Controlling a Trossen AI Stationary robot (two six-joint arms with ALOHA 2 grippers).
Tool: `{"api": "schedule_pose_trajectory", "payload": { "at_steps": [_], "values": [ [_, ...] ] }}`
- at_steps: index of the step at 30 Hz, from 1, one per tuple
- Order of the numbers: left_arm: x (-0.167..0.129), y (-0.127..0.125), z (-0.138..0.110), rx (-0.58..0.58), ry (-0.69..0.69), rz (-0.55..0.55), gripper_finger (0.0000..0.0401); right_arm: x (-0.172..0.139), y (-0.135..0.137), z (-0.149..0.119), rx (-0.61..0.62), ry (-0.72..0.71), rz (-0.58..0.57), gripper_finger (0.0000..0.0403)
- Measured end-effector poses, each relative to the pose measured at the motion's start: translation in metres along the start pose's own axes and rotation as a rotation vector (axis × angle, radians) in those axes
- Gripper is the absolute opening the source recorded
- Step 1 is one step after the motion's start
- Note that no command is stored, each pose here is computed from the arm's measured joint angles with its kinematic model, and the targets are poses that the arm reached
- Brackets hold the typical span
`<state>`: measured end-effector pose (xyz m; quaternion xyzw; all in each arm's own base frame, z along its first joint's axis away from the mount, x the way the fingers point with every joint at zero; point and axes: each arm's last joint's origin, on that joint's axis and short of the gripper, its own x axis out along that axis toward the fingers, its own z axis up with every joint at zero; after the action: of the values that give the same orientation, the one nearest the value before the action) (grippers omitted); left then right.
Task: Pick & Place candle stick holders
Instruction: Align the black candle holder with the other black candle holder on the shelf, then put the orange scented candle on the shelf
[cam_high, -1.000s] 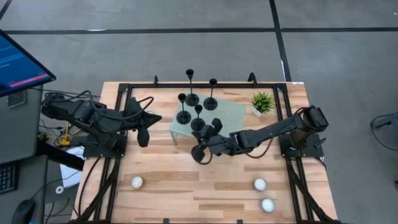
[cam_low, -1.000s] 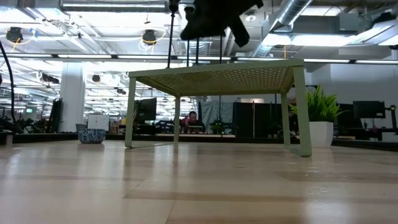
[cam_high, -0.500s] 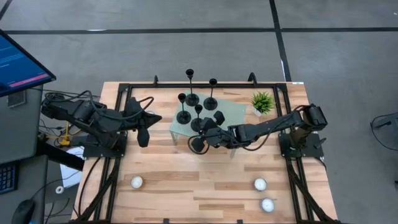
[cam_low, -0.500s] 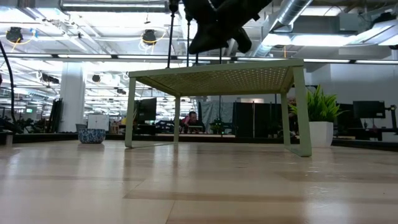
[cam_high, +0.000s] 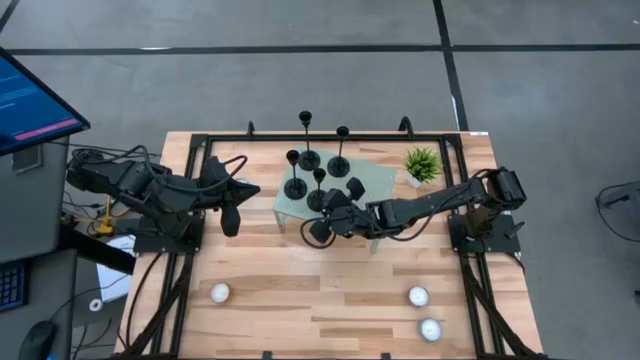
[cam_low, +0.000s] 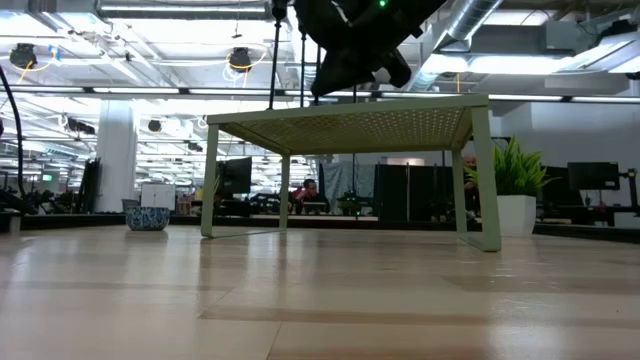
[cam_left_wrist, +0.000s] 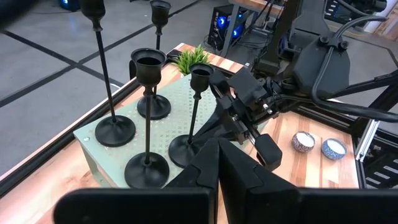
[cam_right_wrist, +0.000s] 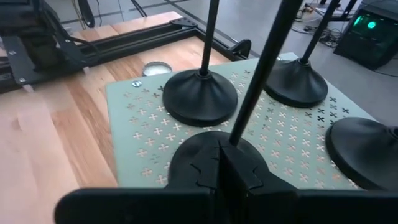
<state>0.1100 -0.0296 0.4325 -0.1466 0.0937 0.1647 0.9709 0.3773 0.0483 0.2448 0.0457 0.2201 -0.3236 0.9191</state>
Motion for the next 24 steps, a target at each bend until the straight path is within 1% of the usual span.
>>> {"api": "schedule_pose_trajectory", "payload": {
  "at_steps": [10,14,17,21,24],
  "values": [
    [0.0,0.0,0.0,0.0,0.0,0.0,0.0005,0.003,-0.005,0.0,-0.004,0.008,-0.03,0.0],
    [0.0,0.0,0.0,0.0,0.0,0.0,0.0006,0.003,-0.006,-0.004,-0.009,0.032,-0.054,0.0],
    [0.0,0.0,0.0,0.0,0.0,-0.001,0.0009,0.001,-0.005,-0.004,-0.015,0.032,-0.046,0.0],
    [0.001,-0.001,-0.002,0.011,0.035,-0.039,0.001,-0.019,-0.002,0.008,0.006,-0.006,0.001,0.0],
    [0.003,-0.004,-0.009,0.023,0.133,-0.113,0.001,-0.053,-0.001,0.026,0.005,-0.053,0.069,0.0]
  ]
}}
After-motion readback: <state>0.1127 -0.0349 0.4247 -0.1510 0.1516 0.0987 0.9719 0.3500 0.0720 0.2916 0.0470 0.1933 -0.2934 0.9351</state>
